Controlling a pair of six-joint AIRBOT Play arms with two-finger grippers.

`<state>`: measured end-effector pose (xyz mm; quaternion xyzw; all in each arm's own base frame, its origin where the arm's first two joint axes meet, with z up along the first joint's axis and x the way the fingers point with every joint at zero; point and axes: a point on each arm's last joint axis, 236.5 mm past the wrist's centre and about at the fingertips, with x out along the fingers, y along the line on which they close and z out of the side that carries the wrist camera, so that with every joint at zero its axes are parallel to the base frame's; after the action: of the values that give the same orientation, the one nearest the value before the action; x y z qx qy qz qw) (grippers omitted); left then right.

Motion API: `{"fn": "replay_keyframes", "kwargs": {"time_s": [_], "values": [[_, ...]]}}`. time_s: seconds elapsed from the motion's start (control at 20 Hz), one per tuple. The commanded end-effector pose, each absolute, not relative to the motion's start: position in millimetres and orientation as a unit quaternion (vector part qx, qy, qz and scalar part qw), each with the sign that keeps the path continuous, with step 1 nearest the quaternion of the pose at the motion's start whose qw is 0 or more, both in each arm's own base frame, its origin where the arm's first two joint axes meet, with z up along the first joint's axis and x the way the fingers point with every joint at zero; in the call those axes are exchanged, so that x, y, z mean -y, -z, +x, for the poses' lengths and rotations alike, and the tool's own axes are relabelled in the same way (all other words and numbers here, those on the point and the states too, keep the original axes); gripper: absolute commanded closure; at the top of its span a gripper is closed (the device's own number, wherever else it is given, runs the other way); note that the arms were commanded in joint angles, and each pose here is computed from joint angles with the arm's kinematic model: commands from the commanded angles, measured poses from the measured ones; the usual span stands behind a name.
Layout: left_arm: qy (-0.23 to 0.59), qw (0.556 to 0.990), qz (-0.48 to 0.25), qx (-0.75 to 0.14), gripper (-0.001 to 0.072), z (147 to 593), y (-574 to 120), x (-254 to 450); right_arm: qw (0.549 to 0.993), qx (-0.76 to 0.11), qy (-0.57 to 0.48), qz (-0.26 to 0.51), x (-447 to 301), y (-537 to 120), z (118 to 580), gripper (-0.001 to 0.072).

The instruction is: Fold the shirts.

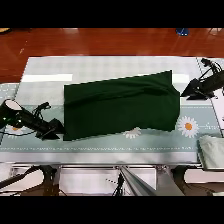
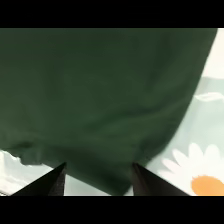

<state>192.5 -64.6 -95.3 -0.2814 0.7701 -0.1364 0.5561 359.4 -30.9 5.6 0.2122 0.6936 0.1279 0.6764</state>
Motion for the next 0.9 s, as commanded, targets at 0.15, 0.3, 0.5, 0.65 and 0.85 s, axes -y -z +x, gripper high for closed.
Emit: {"fn": "replay_keyframes", "kwargs": {"time_s": [0.15,0.3,0.5,0.65,0.85], "values": [[0.136,0.588,-0.315,-0.732,0.0222,213,111,100,0.713,-0.655,-0.126,0.215,29,-21,374,0.0215],[0.153,0.595,-0.299,-0.730,0.0690,215,111,113,0.718,-0.663,-0.103,0.182,43,-25,364,0.0215],[0.166,0.596,-0.294,-0.728,0.0691,213,105,112,0.700,-0.682,-0.041,0.207,84,-8,325,0.0214],[0.172,0.605,-0.288,-0.722,0.0690,215,103,112,0.655,-0.700,-0.043,0.282,72,26,280,0.0212],[0.183,0.605,-0.281,-0.722,0.0690,213,102,112,0.645,-0.692,-0.069,0.315,41,66,266,0.0212]]}}
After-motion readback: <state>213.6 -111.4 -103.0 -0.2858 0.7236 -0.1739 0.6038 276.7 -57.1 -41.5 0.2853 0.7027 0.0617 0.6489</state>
